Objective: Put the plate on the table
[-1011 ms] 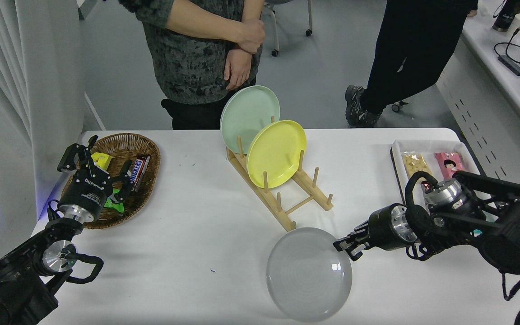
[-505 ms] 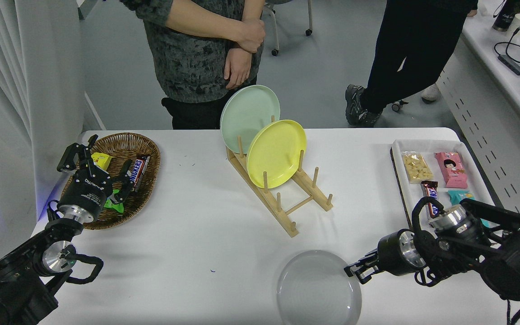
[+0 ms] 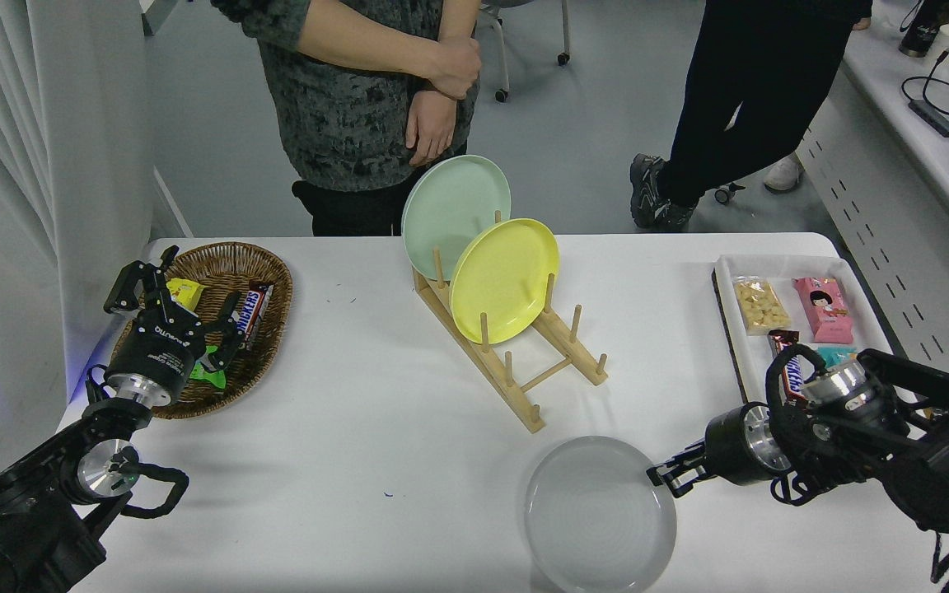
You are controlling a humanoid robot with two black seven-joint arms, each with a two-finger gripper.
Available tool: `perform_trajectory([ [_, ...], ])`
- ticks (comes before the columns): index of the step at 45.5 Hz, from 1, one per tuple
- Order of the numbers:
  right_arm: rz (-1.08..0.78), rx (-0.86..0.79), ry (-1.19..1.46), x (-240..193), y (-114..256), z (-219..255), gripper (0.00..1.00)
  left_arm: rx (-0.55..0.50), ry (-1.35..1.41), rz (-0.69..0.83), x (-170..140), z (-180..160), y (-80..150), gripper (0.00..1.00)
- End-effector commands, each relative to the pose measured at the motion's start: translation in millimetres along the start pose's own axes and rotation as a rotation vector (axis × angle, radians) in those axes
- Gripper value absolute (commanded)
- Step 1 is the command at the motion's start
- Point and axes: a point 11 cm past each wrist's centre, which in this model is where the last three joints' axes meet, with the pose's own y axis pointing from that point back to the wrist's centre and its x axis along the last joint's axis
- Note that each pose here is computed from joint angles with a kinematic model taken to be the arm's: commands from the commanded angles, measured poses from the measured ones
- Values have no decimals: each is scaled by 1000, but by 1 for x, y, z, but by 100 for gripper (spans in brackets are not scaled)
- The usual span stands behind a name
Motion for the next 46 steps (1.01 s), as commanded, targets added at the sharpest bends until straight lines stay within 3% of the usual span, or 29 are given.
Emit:
perform_trajectory([
  [1, 1, 28, 20, -5, -1, -3, 50, 0, 0, 0, 0, 0, 0, 98],
  [6, 5, 51, 39, -6, 1, -7, 70, 0, 0, 0, 0, 0, 0, 98],
  [9, 1, 55, 47, -9, 1, -6, 100, 1, 0, 0, 0, 0, 0, 98],
  [20, -56, 84, 92, -36, 20, -7, 100, -2, 1, 0, 0, 0, 0, 98],
  [30, -119, 203, 199, -74, 61, -22, 100, -1, -1, 0, 0, 0, 0, 98],
  [46, -197, 578, 672, -135, 110, -38, 100, -2, 0, 1, 0, 1, 0, 98],
])
